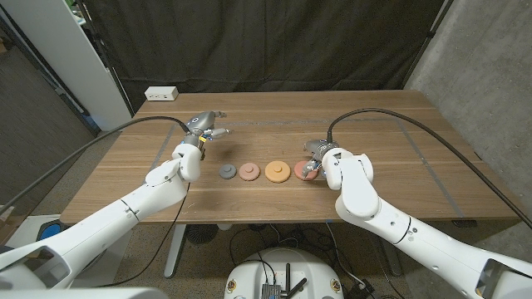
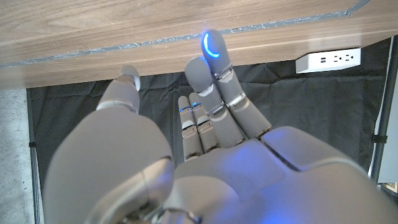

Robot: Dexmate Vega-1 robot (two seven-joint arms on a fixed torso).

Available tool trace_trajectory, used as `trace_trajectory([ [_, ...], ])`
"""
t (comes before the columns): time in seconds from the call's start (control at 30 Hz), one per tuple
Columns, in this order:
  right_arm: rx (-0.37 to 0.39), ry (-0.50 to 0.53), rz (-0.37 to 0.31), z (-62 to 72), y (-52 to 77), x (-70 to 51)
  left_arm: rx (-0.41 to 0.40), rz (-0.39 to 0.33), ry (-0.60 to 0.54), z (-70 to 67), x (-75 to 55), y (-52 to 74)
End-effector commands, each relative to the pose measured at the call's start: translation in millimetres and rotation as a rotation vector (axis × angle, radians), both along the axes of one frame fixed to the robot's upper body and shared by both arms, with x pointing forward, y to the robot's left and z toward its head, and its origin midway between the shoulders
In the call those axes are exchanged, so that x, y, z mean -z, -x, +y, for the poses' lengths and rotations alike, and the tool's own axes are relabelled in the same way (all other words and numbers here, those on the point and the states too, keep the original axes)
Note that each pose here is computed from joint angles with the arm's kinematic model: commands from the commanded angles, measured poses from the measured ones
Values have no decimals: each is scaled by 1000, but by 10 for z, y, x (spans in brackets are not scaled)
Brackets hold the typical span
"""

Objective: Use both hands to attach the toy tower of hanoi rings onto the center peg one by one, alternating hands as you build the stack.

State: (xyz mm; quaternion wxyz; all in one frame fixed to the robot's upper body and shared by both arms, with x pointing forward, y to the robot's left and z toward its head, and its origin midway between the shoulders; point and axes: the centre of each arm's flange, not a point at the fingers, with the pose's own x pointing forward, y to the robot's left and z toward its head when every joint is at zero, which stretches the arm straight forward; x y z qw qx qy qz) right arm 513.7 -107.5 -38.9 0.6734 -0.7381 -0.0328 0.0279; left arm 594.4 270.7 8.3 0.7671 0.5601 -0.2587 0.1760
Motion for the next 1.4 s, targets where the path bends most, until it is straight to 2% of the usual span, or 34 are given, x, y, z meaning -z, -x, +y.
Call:
trace_trajectory([
  [0.03, 23, 25, 26, 37, -44, 52, 2, 4, 2, 14, 27, -7],
  [0.5, 21, 25, 44, 16, -134, 93, 0, -2, -3, 13, 7, 32],
  [0.87, 29, 38, 105, 17, -242, 100, 8, 9, -5, -2, 38, 32],
  [1.4, 31, 35, 93, 26, -281, 118, 4, 17, 3, 19, 81, 22],
])
